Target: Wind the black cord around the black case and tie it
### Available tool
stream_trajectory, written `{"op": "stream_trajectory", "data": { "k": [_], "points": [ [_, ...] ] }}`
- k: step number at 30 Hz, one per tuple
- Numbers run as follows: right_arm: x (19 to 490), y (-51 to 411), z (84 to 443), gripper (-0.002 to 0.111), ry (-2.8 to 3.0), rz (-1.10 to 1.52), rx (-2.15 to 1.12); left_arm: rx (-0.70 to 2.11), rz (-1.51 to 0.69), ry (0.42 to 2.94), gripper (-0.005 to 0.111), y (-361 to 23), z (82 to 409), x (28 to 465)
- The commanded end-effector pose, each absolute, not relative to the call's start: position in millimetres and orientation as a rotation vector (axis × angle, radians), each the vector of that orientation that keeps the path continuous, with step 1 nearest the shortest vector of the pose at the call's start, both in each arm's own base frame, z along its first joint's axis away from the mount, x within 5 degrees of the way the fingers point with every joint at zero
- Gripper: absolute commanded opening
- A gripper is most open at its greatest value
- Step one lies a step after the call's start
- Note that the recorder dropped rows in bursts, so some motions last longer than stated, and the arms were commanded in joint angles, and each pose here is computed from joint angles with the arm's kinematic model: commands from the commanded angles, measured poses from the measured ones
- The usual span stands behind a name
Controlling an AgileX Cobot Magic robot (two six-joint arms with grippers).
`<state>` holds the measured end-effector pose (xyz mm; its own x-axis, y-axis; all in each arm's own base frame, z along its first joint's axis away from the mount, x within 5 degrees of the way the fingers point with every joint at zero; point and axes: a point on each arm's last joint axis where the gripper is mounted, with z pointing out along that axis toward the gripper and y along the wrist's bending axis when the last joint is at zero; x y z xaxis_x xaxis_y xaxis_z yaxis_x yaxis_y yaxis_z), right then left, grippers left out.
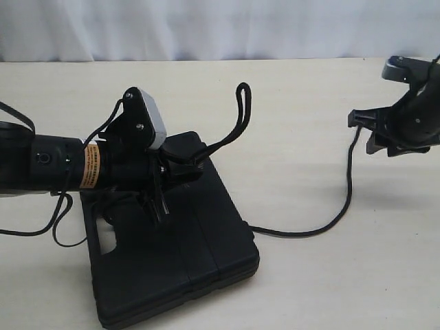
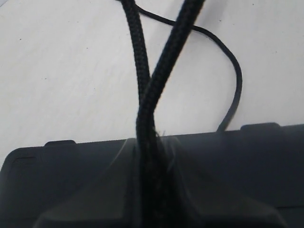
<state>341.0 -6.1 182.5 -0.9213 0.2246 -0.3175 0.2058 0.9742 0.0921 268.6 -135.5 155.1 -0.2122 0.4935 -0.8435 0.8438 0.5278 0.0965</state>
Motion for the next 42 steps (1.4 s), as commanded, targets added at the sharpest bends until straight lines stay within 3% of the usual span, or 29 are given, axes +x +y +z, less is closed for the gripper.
{"op": "stream_trajectory", "data": {
  "k": [1, 14, 34, 36, 38, 42],
  "points": [
    [367.7, -14.1, 163.8, 0.037, 2.871, 0.000, 0.390, 1.087, -0.474, 1.857, 0.000, -135.3, 158.1, 271.5],
    [410.6, 14.9, 130.2, 0.037, 2.815, 0.031, 0.320, 1.115, -0.429, 1.860, 0.000, -133.4, 156.3, 272.2],
    [415.0, 10.5, 103.4, 0.036, 2.829, -0.066, 0.387, 1.133, -0.407, 1.859, 0.000, -132.5, 155.5, 272.4],
    [415.4, 11.5, 103.5, 0.026, 2.825, -0.064, 0.383, 1.133, -0.407, 1.859, 0.000, -132.5, 155.5, 272.4],
    [415.4, 16.1, 107.3, 0.005, 2.822, -0.060, 0.340, 1.135, -0.405, 1.857, 0.000, -132.5, 155.5, 272.4],
    [409.6, 35.0, 128.6, 0.004, 2.795, -0.060, 0.137, 1.136, -0.405, 1.856, 0.000, -132.5, 155.5, 272.4]
  ]
}}
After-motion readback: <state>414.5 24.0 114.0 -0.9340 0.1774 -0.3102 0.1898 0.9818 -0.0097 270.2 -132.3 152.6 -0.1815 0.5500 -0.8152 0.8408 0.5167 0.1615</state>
